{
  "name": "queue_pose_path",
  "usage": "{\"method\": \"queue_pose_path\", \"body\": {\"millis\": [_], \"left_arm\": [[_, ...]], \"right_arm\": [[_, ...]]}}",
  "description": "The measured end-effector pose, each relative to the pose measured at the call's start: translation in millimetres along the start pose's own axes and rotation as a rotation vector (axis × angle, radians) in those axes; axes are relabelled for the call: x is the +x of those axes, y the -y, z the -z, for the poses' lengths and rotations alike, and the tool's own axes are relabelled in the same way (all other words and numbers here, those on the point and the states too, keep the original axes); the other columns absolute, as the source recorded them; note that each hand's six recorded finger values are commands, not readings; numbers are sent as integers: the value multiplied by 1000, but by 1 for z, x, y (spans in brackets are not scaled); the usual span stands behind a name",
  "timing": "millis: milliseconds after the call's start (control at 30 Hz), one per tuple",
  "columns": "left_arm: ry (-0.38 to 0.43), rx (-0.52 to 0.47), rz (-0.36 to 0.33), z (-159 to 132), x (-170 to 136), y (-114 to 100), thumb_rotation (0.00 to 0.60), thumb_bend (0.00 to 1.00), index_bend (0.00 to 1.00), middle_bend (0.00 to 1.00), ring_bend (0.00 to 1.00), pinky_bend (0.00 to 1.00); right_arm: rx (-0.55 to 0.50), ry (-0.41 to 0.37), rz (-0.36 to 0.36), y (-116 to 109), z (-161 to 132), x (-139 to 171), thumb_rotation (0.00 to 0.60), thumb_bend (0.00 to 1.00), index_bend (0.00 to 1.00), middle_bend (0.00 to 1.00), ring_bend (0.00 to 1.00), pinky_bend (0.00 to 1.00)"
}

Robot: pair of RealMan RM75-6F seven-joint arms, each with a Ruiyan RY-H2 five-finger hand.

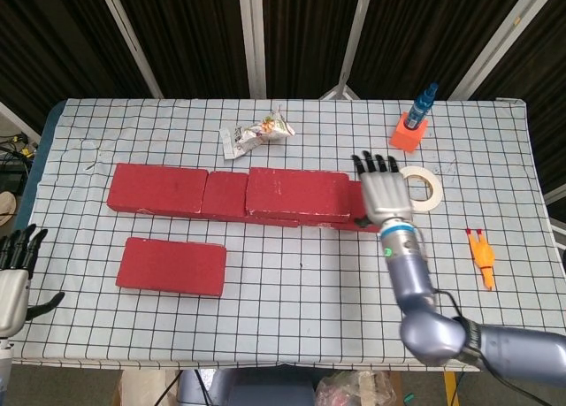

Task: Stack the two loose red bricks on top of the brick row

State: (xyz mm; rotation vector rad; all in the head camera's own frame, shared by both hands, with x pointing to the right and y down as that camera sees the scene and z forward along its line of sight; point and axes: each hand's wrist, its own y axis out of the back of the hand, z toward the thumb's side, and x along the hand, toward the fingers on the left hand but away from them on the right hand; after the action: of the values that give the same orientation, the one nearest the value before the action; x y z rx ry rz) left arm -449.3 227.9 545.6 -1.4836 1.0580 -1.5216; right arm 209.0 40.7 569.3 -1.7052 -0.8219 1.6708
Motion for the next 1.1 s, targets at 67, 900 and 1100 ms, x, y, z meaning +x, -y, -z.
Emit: {"method": "queue_pose_path", "body": {"millis": [67,900,1100], "left_arm": [[23,-2,14,-5,-2,3,600,0,69,0,0,0],[170,127,283,-81,32,0,600,0,0,0,0,0],[160,158,369,-93,41,8,600,0,0,0,0,0]], "right_arm": [[-22,28,43,-3,37,11,600,183,0,0,0,0],[-215,151,158,95,203,179,600,183,0,0,0,0],[-204,144,255,91,208,181,600,184,0,0,0,0]]}}
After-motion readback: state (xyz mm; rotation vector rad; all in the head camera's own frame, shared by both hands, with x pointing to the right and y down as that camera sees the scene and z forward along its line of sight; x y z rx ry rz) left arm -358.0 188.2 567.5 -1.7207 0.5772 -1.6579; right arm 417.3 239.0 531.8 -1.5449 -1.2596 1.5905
